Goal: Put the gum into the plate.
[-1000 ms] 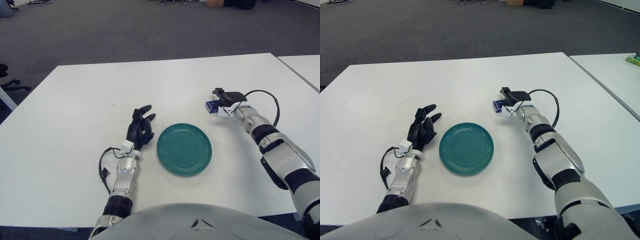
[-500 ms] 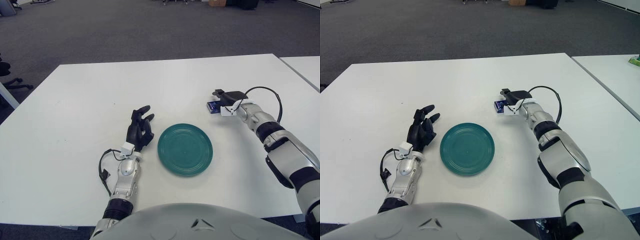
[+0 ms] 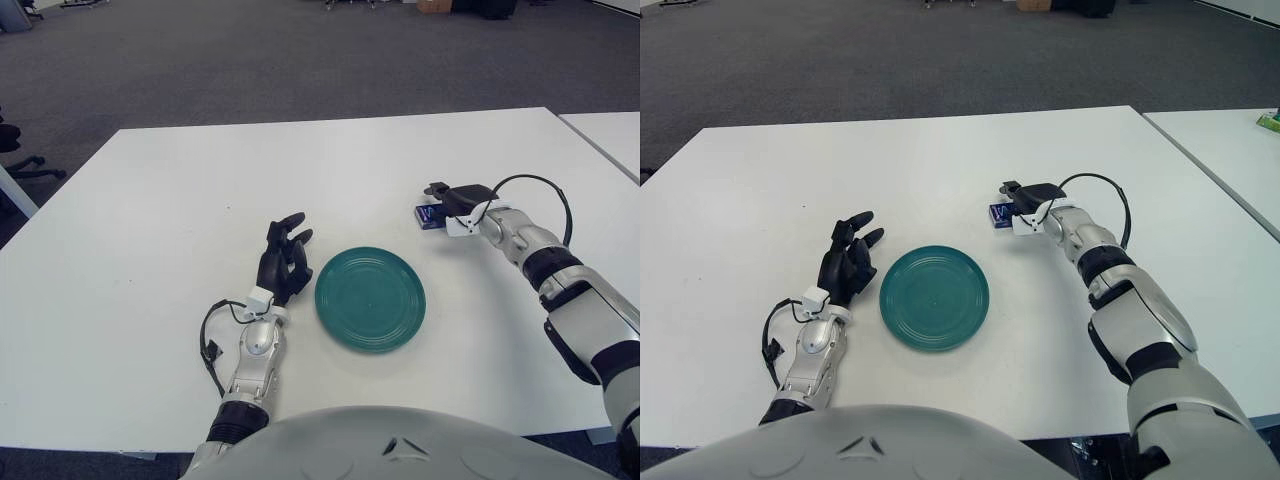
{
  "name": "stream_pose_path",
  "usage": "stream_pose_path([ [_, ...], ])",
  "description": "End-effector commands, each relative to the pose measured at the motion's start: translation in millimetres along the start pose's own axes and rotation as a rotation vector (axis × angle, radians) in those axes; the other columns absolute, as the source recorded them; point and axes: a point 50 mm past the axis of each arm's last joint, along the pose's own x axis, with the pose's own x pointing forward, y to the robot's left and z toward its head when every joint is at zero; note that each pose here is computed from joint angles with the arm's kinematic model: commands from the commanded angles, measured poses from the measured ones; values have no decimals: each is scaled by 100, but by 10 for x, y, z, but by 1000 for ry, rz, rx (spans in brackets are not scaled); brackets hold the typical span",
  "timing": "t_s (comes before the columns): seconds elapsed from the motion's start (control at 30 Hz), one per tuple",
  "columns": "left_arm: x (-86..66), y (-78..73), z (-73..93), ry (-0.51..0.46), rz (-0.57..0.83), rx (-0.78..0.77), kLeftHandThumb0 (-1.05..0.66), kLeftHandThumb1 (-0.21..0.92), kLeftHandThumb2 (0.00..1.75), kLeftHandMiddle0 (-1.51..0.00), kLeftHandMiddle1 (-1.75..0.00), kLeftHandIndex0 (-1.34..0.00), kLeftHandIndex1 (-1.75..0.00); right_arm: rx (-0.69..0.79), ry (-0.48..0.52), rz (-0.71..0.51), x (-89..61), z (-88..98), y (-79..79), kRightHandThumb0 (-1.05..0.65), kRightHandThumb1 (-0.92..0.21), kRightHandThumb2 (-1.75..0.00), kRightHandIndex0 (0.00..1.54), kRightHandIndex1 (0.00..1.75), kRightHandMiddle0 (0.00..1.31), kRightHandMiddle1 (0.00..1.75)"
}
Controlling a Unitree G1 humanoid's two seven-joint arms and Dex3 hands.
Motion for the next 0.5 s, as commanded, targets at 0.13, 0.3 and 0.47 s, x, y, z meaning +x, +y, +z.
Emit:
stream_pose_path([
  [0.13, -30, -165, -50, 47, 36, -85, -83, 92, 82, -32, -59, -5, -99, -32, -60, 216, -119, 97, 504, -66, -92, -54, 47, 4, 0, 47],
  [0.3, -29, -176, -42, 51, 41, -99, -83, 92, 81, -32, -60, -6, -99, -45, -74, 235, -132, 128, 498, -65, -92, -51, 45, 3, 0, 47],
  [0.47, -29, -179, -29, 44, 45, -92, -82, 92, 80, -31, -60, -6, -99, -49, -75, 254, -131, 166, 491, -62, -92, -47, 44, 2, 0, 43],
])
